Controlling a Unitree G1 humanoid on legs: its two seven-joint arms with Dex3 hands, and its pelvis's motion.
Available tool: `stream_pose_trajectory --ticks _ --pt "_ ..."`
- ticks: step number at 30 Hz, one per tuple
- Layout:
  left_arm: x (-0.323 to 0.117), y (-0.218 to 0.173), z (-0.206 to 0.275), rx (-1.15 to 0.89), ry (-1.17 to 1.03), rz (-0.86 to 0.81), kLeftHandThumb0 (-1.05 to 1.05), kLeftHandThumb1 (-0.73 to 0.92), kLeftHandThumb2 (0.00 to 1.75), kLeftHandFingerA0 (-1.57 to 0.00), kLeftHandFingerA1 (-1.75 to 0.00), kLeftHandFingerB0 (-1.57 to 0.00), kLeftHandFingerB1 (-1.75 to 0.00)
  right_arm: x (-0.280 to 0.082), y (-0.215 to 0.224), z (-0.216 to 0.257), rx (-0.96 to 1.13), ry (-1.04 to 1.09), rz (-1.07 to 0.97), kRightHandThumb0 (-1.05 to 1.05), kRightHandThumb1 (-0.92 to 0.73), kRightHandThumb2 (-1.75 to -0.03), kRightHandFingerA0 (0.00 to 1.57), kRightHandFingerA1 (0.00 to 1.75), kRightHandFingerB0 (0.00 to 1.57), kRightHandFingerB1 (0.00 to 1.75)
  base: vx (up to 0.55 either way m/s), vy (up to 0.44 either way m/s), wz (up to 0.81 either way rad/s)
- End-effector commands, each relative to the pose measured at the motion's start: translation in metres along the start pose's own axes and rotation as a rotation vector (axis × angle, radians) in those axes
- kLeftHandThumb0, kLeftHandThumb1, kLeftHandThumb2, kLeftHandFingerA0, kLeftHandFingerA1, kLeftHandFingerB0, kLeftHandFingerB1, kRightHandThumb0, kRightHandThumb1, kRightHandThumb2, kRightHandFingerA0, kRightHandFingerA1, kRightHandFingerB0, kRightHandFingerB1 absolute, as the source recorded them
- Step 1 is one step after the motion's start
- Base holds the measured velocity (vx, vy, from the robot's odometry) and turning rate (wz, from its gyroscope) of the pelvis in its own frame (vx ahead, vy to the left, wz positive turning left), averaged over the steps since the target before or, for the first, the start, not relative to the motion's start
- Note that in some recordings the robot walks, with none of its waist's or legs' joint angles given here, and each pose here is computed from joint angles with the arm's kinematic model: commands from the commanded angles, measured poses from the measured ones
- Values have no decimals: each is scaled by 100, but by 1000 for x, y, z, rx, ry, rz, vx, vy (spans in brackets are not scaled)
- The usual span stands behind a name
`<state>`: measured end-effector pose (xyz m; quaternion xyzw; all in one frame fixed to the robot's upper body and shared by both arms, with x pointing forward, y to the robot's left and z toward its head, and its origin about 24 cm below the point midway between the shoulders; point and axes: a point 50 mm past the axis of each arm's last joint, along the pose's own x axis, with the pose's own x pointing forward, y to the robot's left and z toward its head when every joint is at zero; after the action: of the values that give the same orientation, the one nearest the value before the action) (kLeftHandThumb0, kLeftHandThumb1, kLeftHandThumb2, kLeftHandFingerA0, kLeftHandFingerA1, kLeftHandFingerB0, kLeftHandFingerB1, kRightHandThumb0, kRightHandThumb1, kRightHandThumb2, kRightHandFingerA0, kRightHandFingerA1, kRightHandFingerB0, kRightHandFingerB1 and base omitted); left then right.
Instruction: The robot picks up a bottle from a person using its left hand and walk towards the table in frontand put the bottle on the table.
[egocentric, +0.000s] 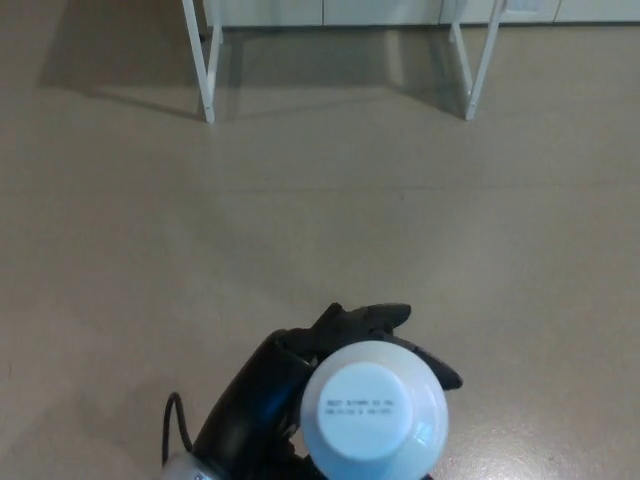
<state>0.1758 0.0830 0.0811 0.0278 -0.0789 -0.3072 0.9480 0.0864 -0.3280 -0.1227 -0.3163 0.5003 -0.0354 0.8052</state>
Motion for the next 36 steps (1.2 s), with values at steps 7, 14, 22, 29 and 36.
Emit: stream_pose_trajectory --ticks 7,14,22,29,36 --pt "-5 3 -3 20 -15 36 -46 37 88 -155 -83 -133 -82 0 -7 -1 -23 -2 -2 -56 -80 -64 62 45 52 40 81 -147 6" --pt "-5 3 -5 28 -15 32 -44 34 91 -155 -86 -133 -83 1 -6 -1 -39 17 9 -54 -80 -65 63 44 54 40 221 -388 5" --pt "-6 3 -5 57 11 39 -48 32 97 -151 -101 -133 -86 0 -6 -3 -32 26 23 -55 -80 -64 66 44 56 41 244 -19 -8" --pt "-8 2 -6 27 21 31 -47 34 95 -146 -105 -131 -88 1 -6 -3 -36 38 36 -54 -80 -64 64 44 53 39 379 148 -30" --pt "-9 2 -6 48 22 33 -47 32 96 -144 -107 -130 -89 1 -5 -3 -51 44 39 -55 -80 -65 64 44 52 39 351 48 7"
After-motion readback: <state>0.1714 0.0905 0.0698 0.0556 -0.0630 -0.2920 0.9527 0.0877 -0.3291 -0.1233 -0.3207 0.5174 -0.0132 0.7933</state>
